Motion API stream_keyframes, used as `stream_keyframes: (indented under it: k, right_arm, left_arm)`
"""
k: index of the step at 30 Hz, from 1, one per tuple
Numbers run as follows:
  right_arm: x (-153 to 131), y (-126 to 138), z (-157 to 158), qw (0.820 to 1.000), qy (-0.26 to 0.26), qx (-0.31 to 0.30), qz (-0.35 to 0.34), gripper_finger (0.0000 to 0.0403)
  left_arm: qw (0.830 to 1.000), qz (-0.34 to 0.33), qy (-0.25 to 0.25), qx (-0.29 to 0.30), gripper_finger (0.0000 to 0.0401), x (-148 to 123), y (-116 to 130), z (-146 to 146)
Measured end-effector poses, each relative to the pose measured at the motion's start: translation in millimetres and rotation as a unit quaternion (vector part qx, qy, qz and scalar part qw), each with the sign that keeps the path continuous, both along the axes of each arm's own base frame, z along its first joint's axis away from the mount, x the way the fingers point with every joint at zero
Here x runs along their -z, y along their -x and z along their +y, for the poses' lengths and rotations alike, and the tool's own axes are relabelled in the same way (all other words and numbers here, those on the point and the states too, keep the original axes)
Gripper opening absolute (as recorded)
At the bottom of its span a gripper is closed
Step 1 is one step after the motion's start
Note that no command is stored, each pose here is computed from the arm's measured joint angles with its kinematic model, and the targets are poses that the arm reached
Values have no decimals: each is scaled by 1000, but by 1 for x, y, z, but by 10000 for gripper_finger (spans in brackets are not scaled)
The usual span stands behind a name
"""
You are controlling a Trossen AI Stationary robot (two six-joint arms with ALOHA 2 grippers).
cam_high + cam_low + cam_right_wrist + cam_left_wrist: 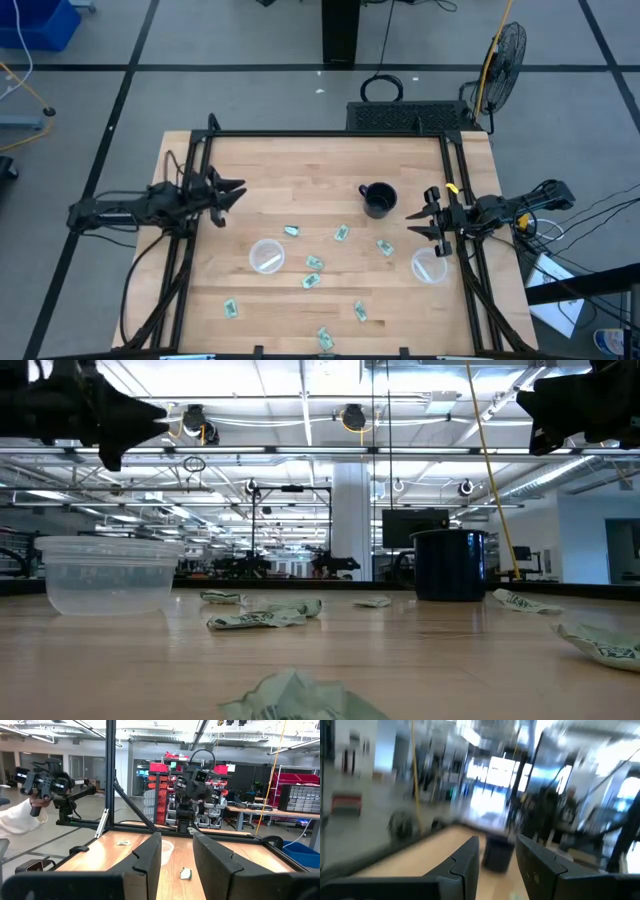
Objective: Pick and place Stevia / Truvia into bins
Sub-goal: Put the stevia packet into the left transparent plastic container
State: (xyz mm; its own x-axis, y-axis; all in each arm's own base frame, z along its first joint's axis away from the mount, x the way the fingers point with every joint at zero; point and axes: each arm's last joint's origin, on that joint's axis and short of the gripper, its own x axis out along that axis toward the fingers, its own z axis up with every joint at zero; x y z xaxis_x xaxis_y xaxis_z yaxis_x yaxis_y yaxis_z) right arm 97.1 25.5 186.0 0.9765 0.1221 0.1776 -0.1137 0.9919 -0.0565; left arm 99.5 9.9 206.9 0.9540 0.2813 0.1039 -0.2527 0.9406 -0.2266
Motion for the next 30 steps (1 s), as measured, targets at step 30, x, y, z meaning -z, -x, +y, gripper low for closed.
stream_keyframes:
  k: [30]
  right_arm:
    - [0, 0, 0, 1000, 0, 0, 0, 105]
  left_arm:
    - [861, 484, -55, 147, 131, 40, -161, -3]
